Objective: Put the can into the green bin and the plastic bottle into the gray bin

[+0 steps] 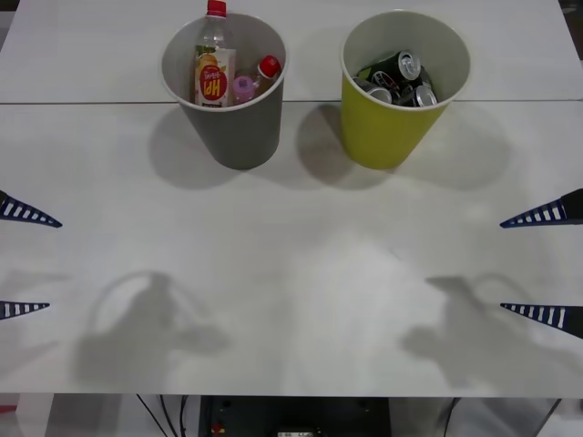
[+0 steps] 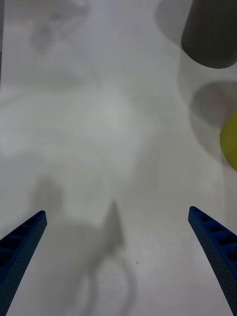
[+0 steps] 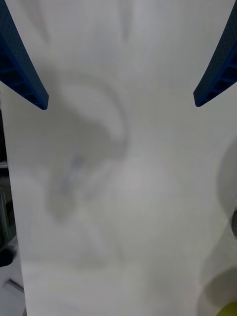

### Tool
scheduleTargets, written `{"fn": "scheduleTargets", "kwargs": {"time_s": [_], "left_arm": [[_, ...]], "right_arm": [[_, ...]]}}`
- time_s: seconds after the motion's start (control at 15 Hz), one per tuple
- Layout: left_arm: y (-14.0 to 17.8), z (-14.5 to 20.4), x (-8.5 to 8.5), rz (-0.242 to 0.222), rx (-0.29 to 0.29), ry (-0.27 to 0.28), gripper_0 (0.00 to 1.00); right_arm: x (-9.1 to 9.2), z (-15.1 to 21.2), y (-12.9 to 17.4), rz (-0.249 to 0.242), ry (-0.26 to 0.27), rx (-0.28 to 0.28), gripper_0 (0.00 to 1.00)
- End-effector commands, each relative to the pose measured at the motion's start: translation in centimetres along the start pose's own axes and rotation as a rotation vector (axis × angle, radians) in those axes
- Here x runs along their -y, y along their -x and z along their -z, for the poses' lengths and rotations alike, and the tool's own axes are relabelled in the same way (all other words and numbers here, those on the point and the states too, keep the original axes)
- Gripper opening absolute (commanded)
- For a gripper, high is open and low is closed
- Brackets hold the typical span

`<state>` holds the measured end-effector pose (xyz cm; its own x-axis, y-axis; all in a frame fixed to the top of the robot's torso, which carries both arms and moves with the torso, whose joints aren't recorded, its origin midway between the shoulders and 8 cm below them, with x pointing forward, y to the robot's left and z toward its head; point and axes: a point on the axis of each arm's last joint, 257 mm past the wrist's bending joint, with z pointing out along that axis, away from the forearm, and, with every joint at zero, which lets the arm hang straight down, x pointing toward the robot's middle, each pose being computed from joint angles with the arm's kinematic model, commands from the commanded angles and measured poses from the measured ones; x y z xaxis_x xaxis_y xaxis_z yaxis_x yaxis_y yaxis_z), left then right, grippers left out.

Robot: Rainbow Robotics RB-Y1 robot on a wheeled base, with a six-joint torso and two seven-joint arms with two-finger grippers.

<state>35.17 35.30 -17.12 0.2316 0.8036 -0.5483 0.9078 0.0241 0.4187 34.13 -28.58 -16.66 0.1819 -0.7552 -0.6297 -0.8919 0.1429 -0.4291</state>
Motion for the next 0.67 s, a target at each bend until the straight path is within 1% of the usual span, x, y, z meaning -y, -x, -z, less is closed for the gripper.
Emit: {"fn": "scheduleTargets", "kwargs": {"time_s": [0.07, 0.2, 0.33, 0.67], "left_arm": [[-0.13, -0.01, 0.24, 0.013, 0.005, 0.006, 1.0], [-0.25, 0.06, 0.18, 0.034, 0.009, 0.02, 1.0], [-0.55, 0.09, -0.33, 0.053, 0.006, 0.051, 1.0], [-0.55, 0.09, -0.33, 0.053, 0.006, 0.051, 1.0]], "right_arm": [[0.0, 0.0, 0.0, 0.0, 0.0, 0.0, 1.0], [0.0, 0.0, 0.0, 0.0, 0.0, 0.0, 1.0], [0.0, 0.0, 0.0, 0.0, 0.0, 0.0, 1.0], [0.0, 0.0, 0.0, 0.0, 0.0, 0.0, 1.0]]}}
